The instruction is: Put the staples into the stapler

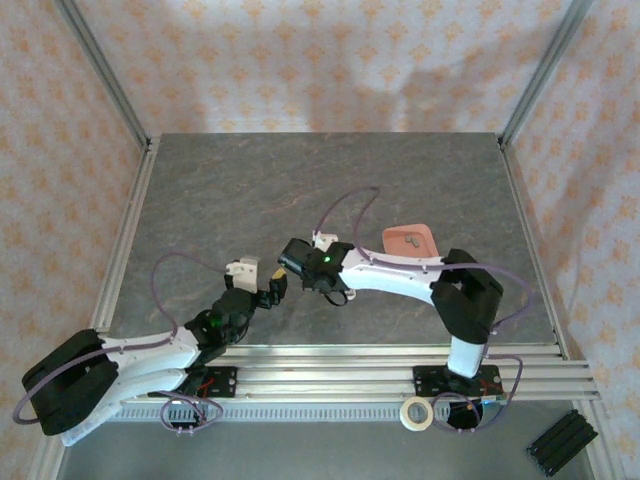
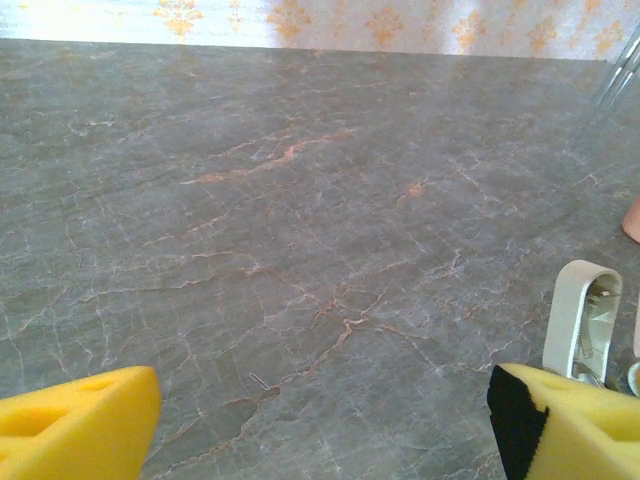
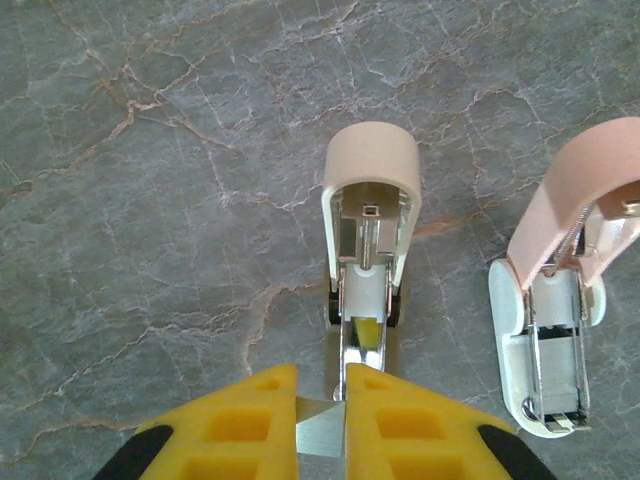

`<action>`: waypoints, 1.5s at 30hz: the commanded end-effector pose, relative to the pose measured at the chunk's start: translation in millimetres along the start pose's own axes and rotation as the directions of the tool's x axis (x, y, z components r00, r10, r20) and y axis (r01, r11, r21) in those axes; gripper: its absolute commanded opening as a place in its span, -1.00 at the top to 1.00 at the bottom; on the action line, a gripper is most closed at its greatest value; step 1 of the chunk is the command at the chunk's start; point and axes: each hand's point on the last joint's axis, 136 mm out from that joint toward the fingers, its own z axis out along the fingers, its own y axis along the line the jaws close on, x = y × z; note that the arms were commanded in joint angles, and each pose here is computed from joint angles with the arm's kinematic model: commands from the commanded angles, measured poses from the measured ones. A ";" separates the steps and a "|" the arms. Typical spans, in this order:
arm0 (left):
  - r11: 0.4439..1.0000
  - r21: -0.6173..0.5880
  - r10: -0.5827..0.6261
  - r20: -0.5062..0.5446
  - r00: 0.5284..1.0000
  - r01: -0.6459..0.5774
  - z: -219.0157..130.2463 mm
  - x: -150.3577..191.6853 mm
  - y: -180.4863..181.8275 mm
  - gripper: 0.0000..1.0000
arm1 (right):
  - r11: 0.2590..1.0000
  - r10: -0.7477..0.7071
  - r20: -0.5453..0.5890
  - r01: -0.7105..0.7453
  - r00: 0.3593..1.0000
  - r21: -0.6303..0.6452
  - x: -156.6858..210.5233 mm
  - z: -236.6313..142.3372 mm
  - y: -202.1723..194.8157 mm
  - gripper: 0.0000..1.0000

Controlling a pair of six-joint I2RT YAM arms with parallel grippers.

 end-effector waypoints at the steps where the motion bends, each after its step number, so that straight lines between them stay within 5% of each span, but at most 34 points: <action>1: 0.998 -0.063 0.027 -0.008 1.000 -0.028 -3.2 5.3 16.2 -0.75 | 0.997 0.011 0.001 -0.011 1.000 0.072 -2.4 4.9 -9.9 0.69; 34: 0.997 -0.064 0.046 -0.024 0.999 -0.047 -4.1 9.9 18.3 -0.75 | 0.994 0.033 -0.091 -0.023 0.995 0.111 9.0 34.5 -20.7 0.70; 45: 0.997 -0.062 0.049 -0.026 0.998 -0.050 -3.4 10.0 17.8 -0.75 | 0.996 -0.063 0.000 0.063 0.998 0.056 -11.1 10.2 -17.1 0.70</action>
